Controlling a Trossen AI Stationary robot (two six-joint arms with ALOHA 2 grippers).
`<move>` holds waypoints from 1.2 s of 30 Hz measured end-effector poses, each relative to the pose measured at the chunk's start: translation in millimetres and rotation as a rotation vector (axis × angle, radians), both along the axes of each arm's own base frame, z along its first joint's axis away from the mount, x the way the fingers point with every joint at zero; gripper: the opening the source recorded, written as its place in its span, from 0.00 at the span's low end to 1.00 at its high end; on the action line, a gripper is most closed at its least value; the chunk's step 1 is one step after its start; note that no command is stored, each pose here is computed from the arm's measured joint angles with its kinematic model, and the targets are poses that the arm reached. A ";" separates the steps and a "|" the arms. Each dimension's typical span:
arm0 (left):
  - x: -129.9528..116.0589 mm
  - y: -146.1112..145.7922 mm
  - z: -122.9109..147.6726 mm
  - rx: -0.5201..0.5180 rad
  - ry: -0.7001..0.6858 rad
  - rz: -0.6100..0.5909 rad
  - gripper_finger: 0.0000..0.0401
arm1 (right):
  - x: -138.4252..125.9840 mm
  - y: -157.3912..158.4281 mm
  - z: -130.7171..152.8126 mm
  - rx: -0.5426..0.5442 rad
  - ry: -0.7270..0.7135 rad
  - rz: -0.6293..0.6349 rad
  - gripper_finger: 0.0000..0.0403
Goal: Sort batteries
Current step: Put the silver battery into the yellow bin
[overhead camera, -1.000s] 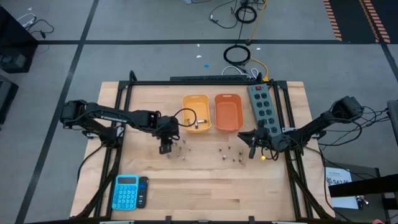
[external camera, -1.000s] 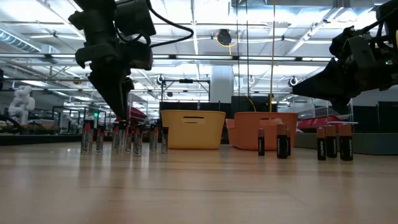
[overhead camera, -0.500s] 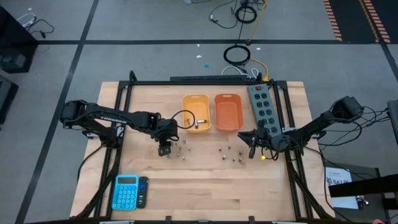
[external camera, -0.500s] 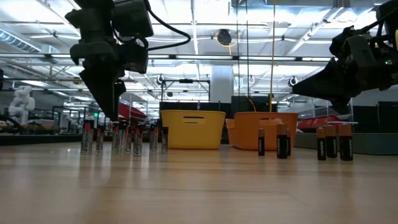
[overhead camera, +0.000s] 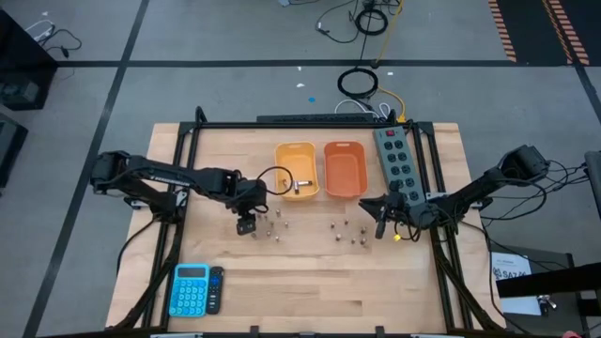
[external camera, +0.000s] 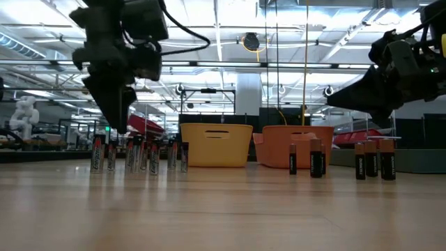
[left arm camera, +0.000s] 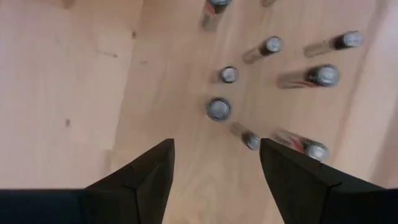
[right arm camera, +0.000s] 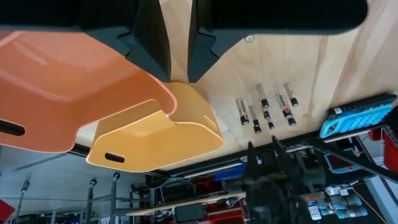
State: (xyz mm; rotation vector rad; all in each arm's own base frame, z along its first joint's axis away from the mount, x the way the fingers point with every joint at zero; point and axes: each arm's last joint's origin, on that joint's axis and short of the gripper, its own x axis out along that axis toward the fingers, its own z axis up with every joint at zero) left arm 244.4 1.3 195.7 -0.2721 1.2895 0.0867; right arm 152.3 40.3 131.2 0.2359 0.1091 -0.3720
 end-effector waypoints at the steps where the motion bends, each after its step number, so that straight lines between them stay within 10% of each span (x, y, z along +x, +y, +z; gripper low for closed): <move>1: -2.4 -0.9 2.5 -0.014 0.002 0.010 0.61 | 0.0 0.0 -0.2 -0.001 0.002 0.001 0.12; 15: -16.2 -51.1 2.3 -0.156 0.137 0.088 0.61 | 0.4 -2.6 -0.2 -0.039 0.015 -0.023 0.12; 36: 1.1 -91.5 -29.0 -0.031 0.059 0.499 0.61 | 3.1 -5.0 11.4 -0.140 -0.029 -0.184 0.12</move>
